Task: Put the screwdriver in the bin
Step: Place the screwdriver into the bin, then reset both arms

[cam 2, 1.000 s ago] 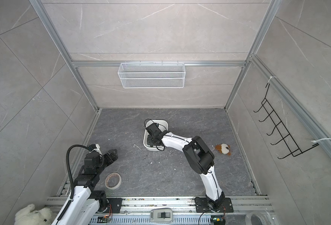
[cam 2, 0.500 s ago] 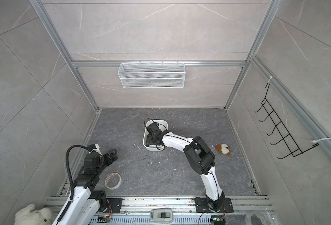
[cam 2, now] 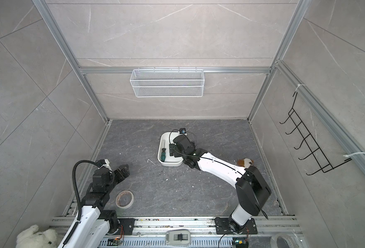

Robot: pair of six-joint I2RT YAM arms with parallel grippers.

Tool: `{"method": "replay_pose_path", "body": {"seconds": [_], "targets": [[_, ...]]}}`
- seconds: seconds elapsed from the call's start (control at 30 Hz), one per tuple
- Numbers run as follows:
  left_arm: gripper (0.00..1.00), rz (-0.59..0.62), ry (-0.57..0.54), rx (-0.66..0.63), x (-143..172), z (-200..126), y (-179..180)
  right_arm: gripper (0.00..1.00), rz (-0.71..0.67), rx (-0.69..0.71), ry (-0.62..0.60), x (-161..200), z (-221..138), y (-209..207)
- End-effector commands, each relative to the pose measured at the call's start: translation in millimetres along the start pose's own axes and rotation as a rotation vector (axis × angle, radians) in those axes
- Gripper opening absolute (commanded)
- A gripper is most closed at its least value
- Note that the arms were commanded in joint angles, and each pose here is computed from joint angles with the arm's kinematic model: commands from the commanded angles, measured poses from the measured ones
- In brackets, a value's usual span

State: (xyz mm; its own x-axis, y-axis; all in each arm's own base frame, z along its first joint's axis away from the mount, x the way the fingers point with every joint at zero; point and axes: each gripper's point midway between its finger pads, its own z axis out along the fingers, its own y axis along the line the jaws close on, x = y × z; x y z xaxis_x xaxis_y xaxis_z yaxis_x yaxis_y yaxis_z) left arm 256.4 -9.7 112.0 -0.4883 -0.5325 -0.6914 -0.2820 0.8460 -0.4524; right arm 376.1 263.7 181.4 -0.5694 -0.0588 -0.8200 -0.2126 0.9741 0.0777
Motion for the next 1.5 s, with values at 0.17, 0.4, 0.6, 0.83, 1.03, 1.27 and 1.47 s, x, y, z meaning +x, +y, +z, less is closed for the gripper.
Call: {"method": "replay_pose_path", "body": {"seconds": [0.17, 0.4, 0.6, 0.83, 1.03, 1.27, 1.47], "targets": [[0.94, -0.006, 0.003, 0.011, 1.5, 1.4, -1.3, 1.0, -0.206, 0.289, -0.318, -17.1, -44.9, -97.8], [0.95, 0.0, 0.036, 0.024, 4.0, 6.3, -5.6, 0.99, -0.249, 0.472, -0.208, 23.4, -43.8, -174.9], [0.94, -0.002, 0.046, 0.023, 4.8, 8.6, -6.1, 0.99, -0.158, 0.589, -0.141, 60.5, -32.1, -213.7], [0.95, -0.004, 0.043, 0.013, 5.1, 8.5, -4.0, 0.95, -0.179, 0.588, -0.224, 58.3, -9.7, -222.9], [0.95, -0.005, 0.044, 0.012, 4.9, 9.6, -4.0, 0.92, -0.128, 0.516, -0.284, 65.4, -10.3, -230.7], [0.97, -0.009, 0.052, 0.018, 6.1, 10.6, -5.2, 0.89, -0.03, 0.401, -0.298, 72.3, -9.2, -243.3], [1.0, -0.039, 0.029, 0.006, 5.7, 13.3, -0.9, 0.98, -0.005, 0.38, -0.289, 81.6, -1.0, -250.6]]}}
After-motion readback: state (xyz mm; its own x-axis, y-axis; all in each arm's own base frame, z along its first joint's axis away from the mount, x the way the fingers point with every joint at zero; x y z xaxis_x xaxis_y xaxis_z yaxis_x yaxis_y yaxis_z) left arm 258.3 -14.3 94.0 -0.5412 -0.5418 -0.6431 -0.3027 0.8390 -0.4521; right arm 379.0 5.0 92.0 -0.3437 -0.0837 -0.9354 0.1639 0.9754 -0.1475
